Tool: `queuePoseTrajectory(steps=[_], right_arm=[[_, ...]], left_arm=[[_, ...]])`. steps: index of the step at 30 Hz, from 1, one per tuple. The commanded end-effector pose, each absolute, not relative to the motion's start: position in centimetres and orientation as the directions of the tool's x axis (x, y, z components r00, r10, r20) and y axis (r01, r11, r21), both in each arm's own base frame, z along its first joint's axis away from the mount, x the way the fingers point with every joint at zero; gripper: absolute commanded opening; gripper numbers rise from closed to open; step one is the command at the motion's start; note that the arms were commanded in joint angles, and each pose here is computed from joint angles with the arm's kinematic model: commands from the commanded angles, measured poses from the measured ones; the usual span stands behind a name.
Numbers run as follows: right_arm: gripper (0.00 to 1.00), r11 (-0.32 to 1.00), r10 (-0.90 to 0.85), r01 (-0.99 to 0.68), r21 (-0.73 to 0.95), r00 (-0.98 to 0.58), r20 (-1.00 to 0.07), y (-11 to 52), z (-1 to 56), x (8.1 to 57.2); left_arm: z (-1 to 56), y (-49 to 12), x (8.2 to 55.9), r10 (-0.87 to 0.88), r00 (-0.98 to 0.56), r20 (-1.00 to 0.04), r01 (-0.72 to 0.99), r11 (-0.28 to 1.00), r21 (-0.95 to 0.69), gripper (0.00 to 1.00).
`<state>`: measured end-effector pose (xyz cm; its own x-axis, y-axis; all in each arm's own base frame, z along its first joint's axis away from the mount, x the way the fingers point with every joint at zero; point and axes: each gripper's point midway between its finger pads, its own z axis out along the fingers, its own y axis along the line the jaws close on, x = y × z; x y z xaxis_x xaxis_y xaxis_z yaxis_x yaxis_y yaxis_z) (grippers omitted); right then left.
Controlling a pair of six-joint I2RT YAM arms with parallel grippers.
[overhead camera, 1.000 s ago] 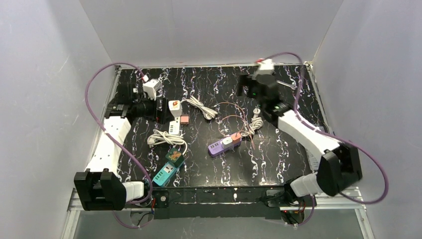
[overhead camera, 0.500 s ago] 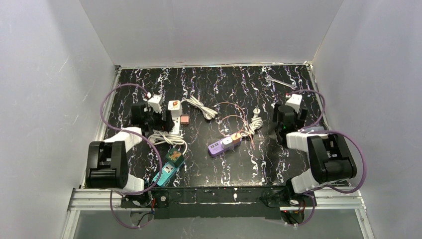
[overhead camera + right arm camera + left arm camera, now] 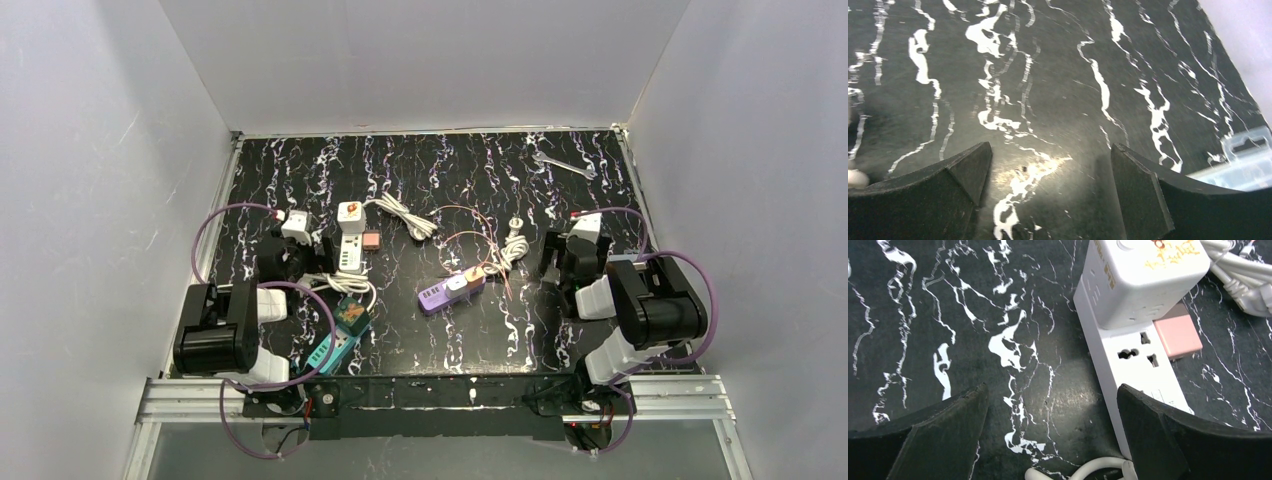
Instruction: Insert the plug
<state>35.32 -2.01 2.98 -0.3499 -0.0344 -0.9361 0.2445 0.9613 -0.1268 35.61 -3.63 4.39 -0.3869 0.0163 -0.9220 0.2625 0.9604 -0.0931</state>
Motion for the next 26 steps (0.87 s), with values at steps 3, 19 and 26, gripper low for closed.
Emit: queuePoseTrajectory(steps=[3,19,26], right_arm=[[0.98,0.987,-0.070,0.122,-0.103,-0.249,-0.966,-0.12,5.61,37.93],[0.98,0.987,-0.069,0.123,-0.100,-0.235,-0.970,-0.14,5.87,37.77],[0.98,0.987,-0.069,0.124,-0.100,-0.234,-0.970,-0.15,5.91,37.80]], left_arm=[[6.05,-2.59,36.55,0.015,-0.276,-0.961,0.221,0.974,-0.049,0.98],[5.86,-2.60,36.43,0.016,-0.286,-0.958,0.221,0.974,-0.050,0.98],[5.91,-2.51,36.36,0.015,-0.285,-0.958,0.216,0.975,-0.049,0.98]])
